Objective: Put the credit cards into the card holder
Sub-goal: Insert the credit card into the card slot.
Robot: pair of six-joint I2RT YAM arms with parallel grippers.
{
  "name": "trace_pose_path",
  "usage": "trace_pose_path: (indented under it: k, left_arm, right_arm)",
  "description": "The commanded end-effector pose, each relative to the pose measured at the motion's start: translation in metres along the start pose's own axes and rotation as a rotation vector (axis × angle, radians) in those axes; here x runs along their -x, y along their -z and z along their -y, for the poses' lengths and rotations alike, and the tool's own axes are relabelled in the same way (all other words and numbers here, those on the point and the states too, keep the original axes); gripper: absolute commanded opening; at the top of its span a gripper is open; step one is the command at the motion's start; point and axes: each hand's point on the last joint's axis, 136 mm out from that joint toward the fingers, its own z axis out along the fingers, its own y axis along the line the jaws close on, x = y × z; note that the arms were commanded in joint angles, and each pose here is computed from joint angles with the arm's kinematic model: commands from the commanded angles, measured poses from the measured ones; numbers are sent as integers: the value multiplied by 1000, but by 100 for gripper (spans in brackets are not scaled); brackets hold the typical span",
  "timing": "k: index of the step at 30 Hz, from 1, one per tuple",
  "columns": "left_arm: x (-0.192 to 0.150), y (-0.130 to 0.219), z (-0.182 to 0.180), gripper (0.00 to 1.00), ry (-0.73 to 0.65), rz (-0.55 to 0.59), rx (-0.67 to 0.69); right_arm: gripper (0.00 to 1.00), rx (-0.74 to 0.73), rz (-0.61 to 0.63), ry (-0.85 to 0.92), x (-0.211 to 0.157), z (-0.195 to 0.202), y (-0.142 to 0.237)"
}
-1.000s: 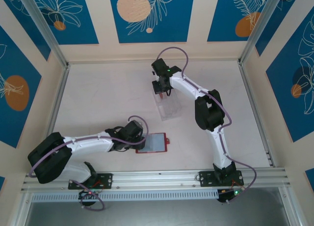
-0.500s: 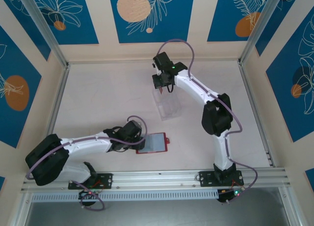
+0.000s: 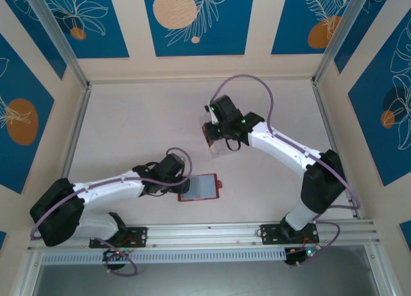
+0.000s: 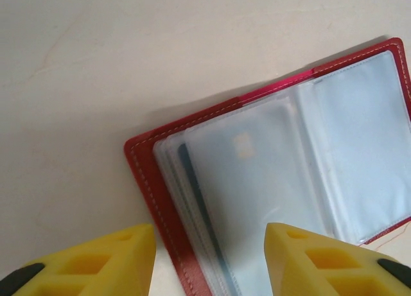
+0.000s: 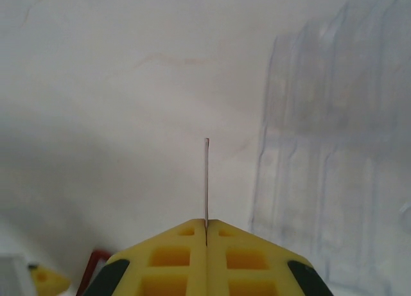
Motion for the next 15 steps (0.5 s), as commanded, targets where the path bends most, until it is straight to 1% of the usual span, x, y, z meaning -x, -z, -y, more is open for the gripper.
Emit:
trace_pose_path:
  k: [1,7,15]
  left_arm:
    - [3,-3,2,46,-22,-28,2]
    - [-7,-7,-7,43,-27,-57,36]
    - [-19,-13,-20,40,-30,-92,82]
  right_arm:
    - [0,133,52,-92,-10,-17,11]
    - [0,214,77,-147,-48,-22,16]
    - [0,319,149,-251,-78,-26,14]
